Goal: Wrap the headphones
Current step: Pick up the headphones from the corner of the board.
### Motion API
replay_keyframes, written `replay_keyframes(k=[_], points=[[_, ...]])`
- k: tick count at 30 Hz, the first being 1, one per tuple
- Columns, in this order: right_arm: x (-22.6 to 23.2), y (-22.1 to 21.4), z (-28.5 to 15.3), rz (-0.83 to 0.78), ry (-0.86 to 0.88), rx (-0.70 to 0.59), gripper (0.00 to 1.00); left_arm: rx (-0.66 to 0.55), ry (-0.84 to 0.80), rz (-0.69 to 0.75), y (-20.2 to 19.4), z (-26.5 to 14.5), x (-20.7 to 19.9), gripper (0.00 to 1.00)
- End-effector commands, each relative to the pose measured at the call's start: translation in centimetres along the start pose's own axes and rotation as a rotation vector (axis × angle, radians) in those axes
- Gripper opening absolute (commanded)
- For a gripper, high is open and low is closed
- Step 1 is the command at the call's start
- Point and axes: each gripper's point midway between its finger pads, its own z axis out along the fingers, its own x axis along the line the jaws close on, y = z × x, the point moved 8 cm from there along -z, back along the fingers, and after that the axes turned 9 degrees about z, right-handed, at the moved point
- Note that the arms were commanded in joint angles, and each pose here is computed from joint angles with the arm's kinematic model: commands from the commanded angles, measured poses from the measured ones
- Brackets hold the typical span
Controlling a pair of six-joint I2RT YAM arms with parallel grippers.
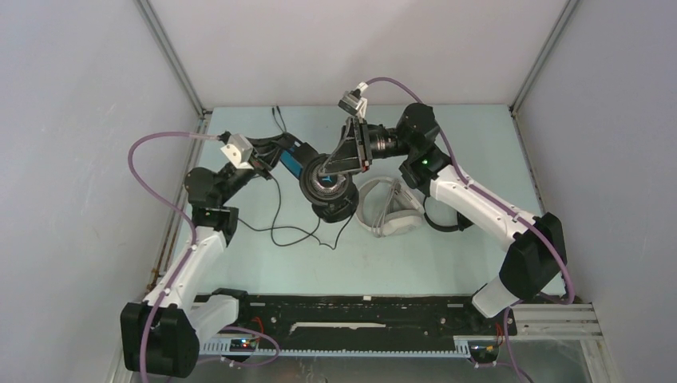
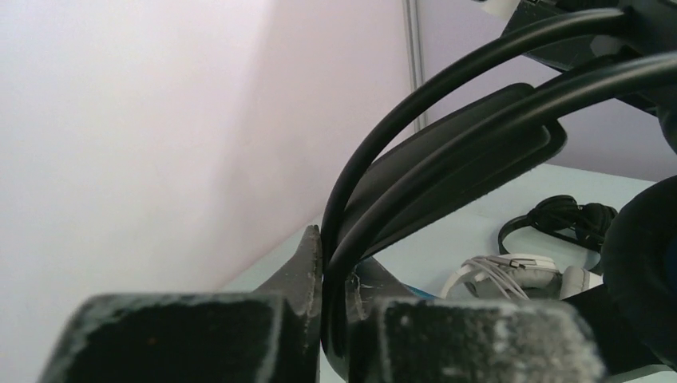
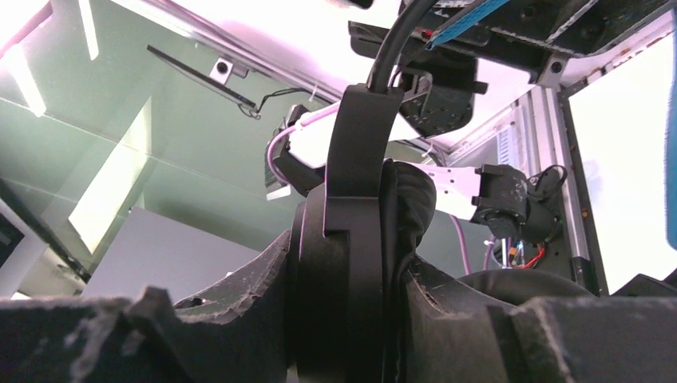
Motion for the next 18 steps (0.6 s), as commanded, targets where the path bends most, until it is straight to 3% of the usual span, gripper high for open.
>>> replay_keyframes(k=[1, 4, 5, 6, 10, 14, 18], points=[[2.2, 0.7, -1.2, -0.169, -0.003, -0.098, 0.48, 0.059, 0.039, -0.006, 0.6, -0.3, 0.1, 0.00], [2.4, 1.5, -2.8, -0.220, -0.061, -0.187, 0.67, 0.148, 0.120, -0.020, 0.5, -0.9, 0.6, 0.00], [2.5, 1.7, -3.3, -0.243, -0.086, -0.218, 0.88, 0.176, 0.158, -0.030, 0.5, -1.2, 0.9, 0.00], [2.5, 2.0, -3.9, -0.291, -0.119, -0.259, 0.98, 0.203, 0.193, -0.041, 0.5, -1.5, 1.0, 0.00], [2.5, 2.5, -5.8, -0.456, -0.276, -0.393, 1.00, 0.314, 0.309, -0.095, 0.8, -2.5, 1.6, 0.00], [2.1, 3.0, -6.8, -0.672, -0.342, -0.441, 0.99, 0.419, 0.487, -0.203, 1.5, -3.3, 2.6, 0.00], [-0.4, 3.9, -7.7, -0.674, -0.344, -0.541, 1.00, 0.497, 0.601, -0.271, 2.9, -3.8, 3.3, 0.00]])
